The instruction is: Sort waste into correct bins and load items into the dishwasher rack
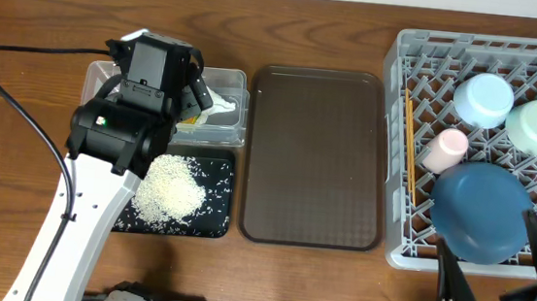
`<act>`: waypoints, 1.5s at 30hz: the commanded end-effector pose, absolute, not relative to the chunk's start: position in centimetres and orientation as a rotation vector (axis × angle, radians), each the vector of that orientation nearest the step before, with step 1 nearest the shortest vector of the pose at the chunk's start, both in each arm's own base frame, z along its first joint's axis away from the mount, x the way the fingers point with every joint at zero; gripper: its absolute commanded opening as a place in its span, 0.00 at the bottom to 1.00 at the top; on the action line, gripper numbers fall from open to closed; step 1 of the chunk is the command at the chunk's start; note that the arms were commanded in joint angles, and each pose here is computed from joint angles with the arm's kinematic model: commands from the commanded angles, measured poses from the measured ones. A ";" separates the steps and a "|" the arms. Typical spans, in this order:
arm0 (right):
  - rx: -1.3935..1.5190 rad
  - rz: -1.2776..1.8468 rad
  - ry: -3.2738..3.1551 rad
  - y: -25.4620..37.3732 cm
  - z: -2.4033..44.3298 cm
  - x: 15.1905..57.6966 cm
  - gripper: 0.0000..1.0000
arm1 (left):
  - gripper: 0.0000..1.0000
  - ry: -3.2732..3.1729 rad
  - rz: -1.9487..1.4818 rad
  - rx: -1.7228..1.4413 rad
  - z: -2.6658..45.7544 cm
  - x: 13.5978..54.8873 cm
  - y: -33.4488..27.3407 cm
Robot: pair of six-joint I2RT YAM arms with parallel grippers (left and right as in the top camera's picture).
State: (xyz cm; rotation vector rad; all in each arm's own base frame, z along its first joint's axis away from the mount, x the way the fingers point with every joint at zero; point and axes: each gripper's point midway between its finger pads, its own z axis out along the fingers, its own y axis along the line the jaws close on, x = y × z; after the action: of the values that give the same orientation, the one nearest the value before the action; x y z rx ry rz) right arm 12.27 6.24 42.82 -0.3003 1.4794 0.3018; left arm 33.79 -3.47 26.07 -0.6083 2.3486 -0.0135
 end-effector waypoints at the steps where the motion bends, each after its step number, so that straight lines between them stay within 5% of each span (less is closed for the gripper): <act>1: -0.323 0.293 1.422 6.2 43.5 10.5 0.99 | 0.95 2.342 0.013 -0.599 26.3 33.7 -3.0; 15: -0.321 0.301 1.484 6.3 38.5 11.5 0.99 | 0.95 2.342 0.013 -0.599 26.3 33.7 -3.0; 25: -0.299 0.351 1.866 6.8 23.1 17.5 0.99 | 0.95 2.342 0.013 -0.599 26.3 33.7 -3.0; 30: -0.271 0.377 2.113 6.5 15.1 15.4 0.99 | 0.95 2.342 0.013 -0.599 26.3 33.7 -3.0; 45: -0.261 0.372 2.117 6.3 14.1 15.1 0.99 | 0.95 2.342 0.013 -0.599 26.3 33.7 -3.0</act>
State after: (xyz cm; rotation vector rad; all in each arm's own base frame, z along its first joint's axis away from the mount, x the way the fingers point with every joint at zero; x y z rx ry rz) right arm 15.12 6.34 14.29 -0.2477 2.1213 0.3794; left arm 33.79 -3.47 26.07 -0.6083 2.3486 -0.0135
